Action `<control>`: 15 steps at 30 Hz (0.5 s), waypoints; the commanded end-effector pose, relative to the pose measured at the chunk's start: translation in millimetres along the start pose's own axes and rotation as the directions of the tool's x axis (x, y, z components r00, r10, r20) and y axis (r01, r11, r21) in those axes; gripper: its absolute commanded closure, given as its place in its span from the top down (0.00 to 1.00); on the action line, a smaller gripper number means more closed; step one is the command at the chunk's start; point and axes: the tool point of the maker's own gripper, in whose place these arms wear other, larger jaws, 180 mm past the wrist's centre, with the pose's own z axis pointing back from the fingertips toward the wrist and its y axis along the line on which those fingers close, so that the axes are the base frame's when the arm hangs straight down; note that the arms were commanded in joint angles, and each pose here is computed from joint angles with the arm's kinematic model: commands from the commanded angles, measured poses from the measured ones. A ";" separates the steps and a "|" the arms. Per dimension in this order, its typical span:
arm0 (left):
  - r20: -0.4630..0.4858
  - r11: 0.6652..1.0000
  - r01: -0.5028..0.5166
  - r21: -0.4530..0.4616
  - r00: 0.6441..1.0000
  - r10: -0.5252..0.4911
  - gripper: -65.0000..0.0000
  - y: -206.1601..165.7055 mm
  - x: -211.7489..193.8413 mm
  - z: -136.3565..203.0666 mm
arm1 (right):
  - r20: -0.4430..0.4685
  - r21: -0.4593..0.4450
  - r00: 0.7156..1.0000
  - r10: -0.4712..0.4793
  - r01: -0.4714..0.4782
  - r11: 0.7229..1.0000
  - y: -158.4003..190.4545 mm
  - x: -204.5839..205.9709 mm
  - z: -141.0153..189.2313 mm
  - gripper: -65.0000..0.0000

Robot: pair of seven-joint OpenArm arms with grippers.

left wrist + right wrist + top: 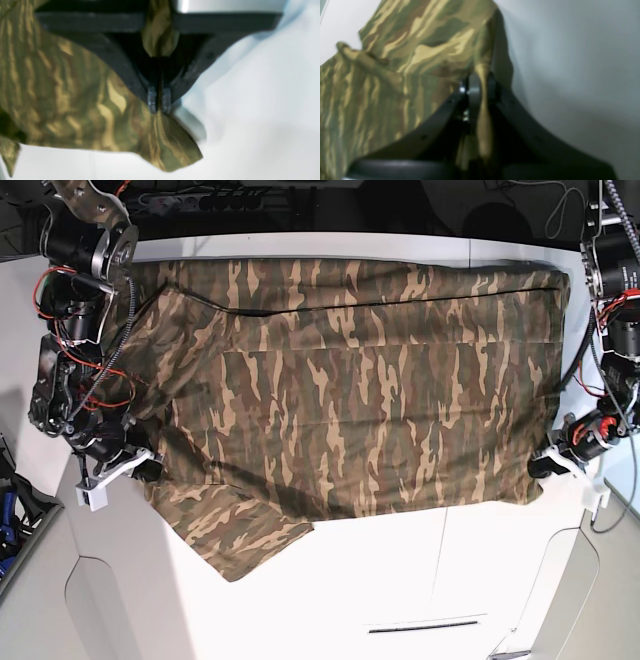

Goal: Fold the T-shirt properly
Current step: 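Grasp the hem corners of the shirt with both grippers, then lift the hem with both grippers and fold it onto the folded edge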

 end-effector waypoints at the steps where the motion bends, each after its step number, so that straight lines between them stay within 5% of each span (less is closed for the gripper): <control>1: 0.079 0.999 0.032 -0.012 0.996 -0.031 0.00 0.0 36.5 14.7 | 0.089 0.021 0.996 0.020 -0.022 1.000 4.0 38.1 11.5 0.00; 10: 0.066 0.989 0.129 -0.067 0.990 -0.124 0.00 -10.9 48.3 62.1 | 0.059 0.094 0.998 0.020 -0.026 0.995 10.2 34.0 51.2 0.00; 15: 0.005 0.964 0.250 -0.087 0.968 -0.251 0.00 -25.7 22.0 78.5 | 0.053 0.091 0.998 0.024 -0.028 0.995 3.2 9.6 69.9 0.00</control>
